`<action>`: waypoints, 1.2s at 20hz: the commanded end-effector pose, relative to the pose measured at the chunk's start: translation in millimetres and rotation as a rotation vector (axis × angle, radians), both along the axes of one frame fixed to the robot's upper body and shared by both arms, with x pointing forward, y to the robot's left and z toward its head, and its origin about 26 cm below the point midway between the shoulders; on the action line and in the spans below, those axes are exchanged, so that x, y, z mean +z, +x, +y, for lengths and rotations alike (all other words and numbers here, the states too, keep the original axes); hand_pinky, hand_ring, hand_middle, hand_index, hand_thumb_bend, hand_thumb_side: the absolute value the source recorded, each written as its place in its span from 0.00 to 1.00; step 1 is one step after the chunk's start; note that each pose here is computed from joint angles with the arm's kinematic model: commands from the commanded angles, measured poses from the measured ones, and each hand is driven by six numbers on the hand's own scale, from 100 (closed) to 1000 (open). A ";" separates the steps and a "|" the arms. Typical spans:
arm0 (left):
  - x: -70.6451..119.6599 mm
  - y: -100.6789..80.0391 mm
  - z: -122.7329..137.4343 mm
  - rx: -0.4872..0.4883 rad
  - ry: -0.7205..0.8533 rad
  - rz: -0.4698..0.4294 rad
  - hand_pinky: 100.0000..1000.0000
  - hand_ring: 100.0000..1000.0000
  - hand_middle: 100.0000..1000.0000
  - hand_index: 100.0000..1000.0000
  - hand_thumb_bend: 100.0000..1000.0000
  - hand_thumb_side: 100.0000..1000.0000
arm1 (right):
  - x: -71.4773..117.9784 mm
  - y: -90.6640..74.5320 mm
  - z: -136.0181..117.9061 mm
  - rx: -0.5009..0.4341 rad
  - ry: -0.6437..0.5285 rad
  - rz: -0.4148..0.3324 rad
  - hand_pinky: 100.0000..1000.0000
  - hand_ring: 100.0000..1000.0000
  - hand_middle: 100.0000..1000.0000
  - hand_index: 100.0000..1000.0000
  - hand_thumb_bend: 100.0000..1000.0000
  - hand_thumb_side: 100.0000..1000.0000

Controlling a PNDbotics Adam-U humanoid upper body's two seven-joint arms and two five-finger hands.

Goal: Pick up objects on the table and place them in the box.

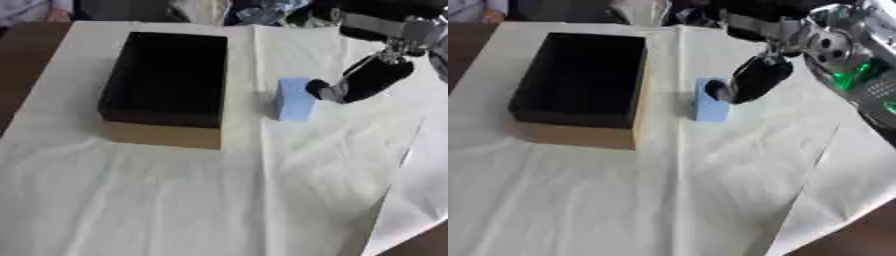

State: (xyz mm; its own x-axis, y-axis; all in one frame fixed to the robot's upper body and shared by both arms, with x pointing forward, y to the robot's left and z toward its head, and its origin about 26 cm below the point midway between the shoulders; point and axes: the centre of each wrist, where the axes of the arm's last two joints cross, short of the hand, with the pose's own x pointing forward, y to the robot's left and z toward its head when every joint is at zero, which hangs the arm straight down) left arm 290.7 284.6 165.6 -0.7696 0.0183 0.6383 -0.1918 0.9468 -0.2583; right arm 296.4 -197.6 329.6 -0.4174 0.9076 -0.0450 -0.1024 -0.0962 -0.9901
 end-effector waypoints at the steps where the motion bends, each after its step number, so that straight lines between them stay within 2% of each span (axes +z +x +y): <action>1: 7.6 -2.2 1.3 -0.009 0.023 -0.025 0.95 0.63 0.60 0.82 0.00 0.42 | 4.7 -2.0 1.8 -0.209 0.045 0.241 0.97 0.98 0.90 0.98 0.27 0.06; 11: 6.5 -2.4 0.6 -0.012 0.019 -0.020 0.95 0.63 0.60 0.82 0.00 0.43 | -1.8 13.8 4.0 -0.247 0.053 0.270 0.97 0.99 0.91 0.99 0.24 0.11; 17: 5.4 -2.6 0.1 -0.014 0.015 -0.016 0.95 0.63 0.60 0.82 0.00 0.43 | -13.4 36.3 1.6 -0.293 0.034 0.306 0.98 1.00 0.93 1.00 0.29 0.17; 19: 5.1 -2.7 -0.1 -0.014 0.014 -0.016 0.95 0.63 0.60 0.82 0.00 0.43 | -15.3 42.0 0.0 -0.299 0.028 0.312 0.98 1.00 0.94 1.00 0.30 0.17; 24: 4.6 -2.7 -0.5 -0.016 0.013 -0.014 0.95 0.63 0.60 0.82 0.00 0.43 | -22.3 57.8 -6.0 -0.327 0.016 0.342 0.99 1.00 0.94 1.00 0.33 0.07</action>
State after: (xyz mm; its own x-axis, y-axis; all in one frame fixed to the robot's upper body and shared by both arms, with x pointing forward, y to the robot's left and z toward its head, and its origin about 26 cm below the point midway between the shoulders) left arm 290.2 284.0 164.2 -0.7632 0.0271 0.6456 -0.1850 0.9481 -0.2585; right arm 351.9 -200.0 297.3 -0.3019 0.9532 -0.0170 -0.2448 -0.0947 -0.9649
